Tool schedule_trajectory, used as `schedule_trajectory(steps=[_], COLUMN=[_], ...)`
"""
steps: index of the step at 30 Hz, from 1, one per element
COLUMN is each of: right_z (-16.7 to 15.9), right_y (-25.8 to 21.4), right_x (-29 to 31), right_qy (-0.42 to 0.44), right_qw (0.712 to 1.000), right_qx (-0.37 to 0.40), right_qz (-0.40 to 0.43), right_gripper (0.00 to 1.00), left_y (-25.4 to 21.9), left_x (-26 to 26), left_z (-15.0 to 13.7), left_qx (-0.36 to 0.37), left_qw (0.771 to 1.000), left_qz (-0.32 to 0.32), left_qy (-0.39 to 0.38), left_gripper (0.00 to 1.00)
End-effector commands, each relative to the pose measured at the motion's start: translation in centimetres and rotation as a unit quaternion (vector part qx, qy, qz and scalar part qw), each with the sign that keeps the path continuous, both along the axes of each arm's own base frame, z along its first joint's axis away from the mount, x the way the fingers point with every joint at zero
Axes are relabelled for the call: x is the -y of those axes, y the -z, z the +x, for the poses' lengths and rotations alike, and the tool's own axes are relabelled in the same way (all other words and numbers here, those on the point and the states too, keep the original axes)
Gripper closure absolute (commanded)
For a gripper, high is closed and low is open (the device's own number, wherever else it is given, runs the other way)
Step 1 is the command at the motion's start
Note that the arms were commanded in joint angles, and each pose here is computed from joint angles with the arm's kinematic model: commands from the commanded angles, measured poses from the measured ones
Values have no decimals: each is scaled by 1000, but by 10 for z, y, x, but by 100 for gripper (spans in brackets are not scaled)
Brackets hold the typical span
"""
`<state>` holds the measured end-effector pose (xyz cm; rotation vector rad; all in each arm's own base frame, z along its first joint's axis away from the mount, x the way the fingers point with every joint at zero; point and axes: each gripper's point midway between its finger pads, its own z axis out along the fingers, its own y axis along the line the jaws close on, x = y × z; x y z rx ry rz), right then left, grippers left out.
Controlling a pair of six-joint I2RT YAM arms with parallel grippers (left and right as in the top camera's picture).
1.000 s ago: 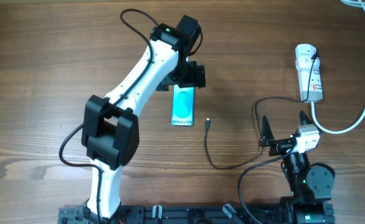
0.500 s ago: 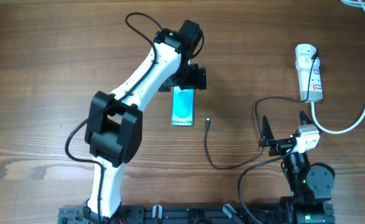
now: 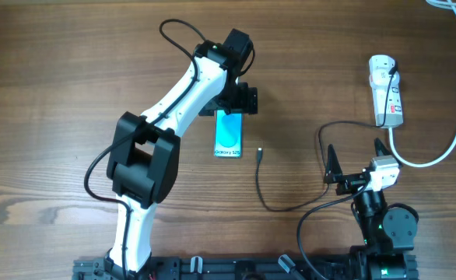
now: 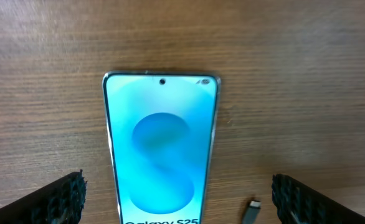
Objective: Plug charger to phone and switch on socket
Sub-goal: 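Lower the left gripper onto the phone's top edge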
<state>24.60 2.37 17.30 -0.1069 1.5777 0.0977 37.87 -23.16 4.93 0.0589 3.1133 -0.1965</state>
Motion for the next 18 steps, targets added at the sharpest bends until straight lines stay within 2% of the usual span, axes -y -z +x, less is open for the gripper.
schedule_trajectory(steps=[1,18], right_z=[0,0], right_y=[-2,-2], right_x=[1,1], right_qy=[3,3], right_qw=[1000,1000], right_qx=[5,5], right_qz=[-8,-8], right_gripper=[0,0], left_y=[18,30], left_x=[-5,-8], left_z=[-9,-13], left_qx=[-14,-21], left_qw=[1000,1000], left_qz=[18,22], left_qy=[8,6], left_gripper=[0,0])
